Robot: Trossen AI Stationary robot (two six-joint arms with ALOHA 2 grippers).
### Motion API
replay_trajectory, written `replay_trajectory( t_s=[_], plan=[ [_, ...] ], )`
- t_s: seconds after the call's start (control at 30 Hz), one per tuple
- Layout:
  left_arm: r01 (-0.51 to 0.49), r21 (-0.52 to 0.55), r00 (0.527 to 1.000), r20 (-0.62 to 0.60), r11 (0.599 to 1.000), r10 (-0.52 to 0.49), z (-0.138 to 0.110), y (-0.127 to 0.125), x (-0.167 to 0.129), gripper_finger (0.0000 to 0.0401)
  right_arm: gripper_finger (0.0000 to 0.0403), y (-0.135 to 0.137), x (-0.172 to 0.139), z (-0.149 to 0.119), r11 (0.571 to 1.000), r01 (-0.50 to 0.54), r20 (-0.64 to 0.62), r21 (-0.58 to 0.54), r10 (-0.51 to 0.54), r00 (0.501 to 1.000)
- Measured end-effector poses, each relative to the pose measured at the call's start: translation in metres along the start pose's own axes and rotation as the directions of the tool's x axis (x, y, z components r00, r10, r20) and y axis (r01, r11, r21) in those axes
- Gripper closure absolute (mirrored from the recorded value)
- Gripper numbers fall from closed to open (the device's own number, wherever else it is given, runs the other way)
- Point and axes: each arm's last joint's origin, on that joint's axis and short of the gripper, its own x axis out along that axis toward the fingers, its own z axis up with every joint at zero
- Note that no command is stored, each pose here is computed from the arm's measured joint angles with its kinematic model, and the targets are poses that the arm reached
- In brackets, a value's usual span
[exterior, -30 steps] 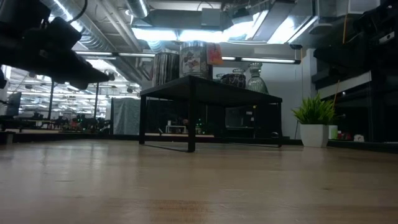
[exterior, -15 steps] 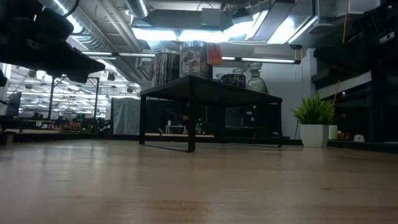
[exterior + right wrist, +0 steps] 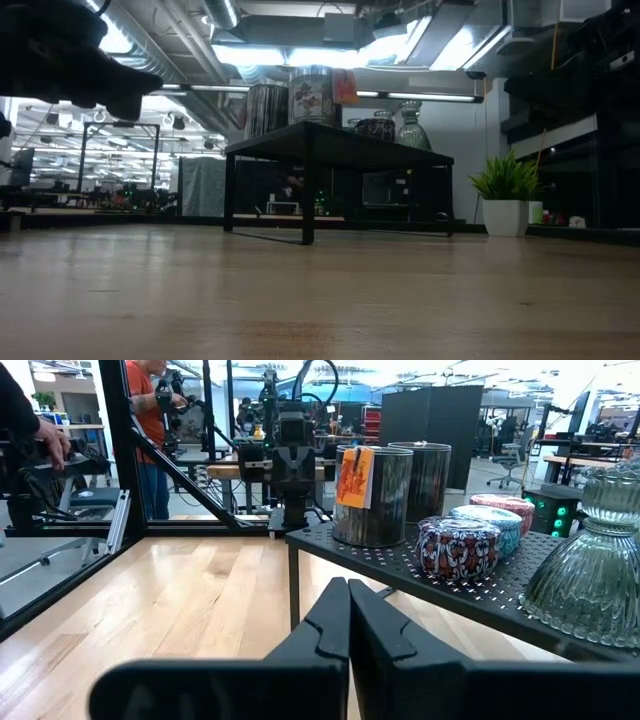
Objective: Pick & Place candle stick holders
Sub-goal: Return to Home Position
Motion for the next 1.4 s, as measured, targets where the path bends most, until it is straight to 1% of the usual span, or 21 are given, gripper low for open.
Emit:
replay_trajectory(
  t_s=[0.2,0.5,0.63,1.4],
  plan=[
    [0.011,-0.001,1.000,0.027,1.000,-0.011,0.0021,-0.0002,-0.0019,0.0398,0.0402,0.0000,0.0000,-0.0001,1.000,0.000,0.000,0.000,0.000,1.000],
    [0.024,-0.002,0.999,0.025,1.000,-0.024,0.0019,-0.0006,-0.0019,0.0398,0.0402,0.0000,0.0000,0.0001,1.000,0.000,0.000,0.000,0.000,1.000],
    [0.025,-0.024,0.999,0.025,0.999,-0.024,0.0019,-0.0006,-0.0019,0.0398,0.0402,0.0000,0.0000,-0.0001,1.000,0.000,0.000,0.000,0.000,1.000],
    [0.025,-0.027,0.999,0.026,0.999,-0.024,0.0020,-0.0006,-0.0019,0.0398,0.0402,0.0000,0.0000,0.0000,1.000,0.000,0.000,0.000,0.000,1.000]
  ],
)
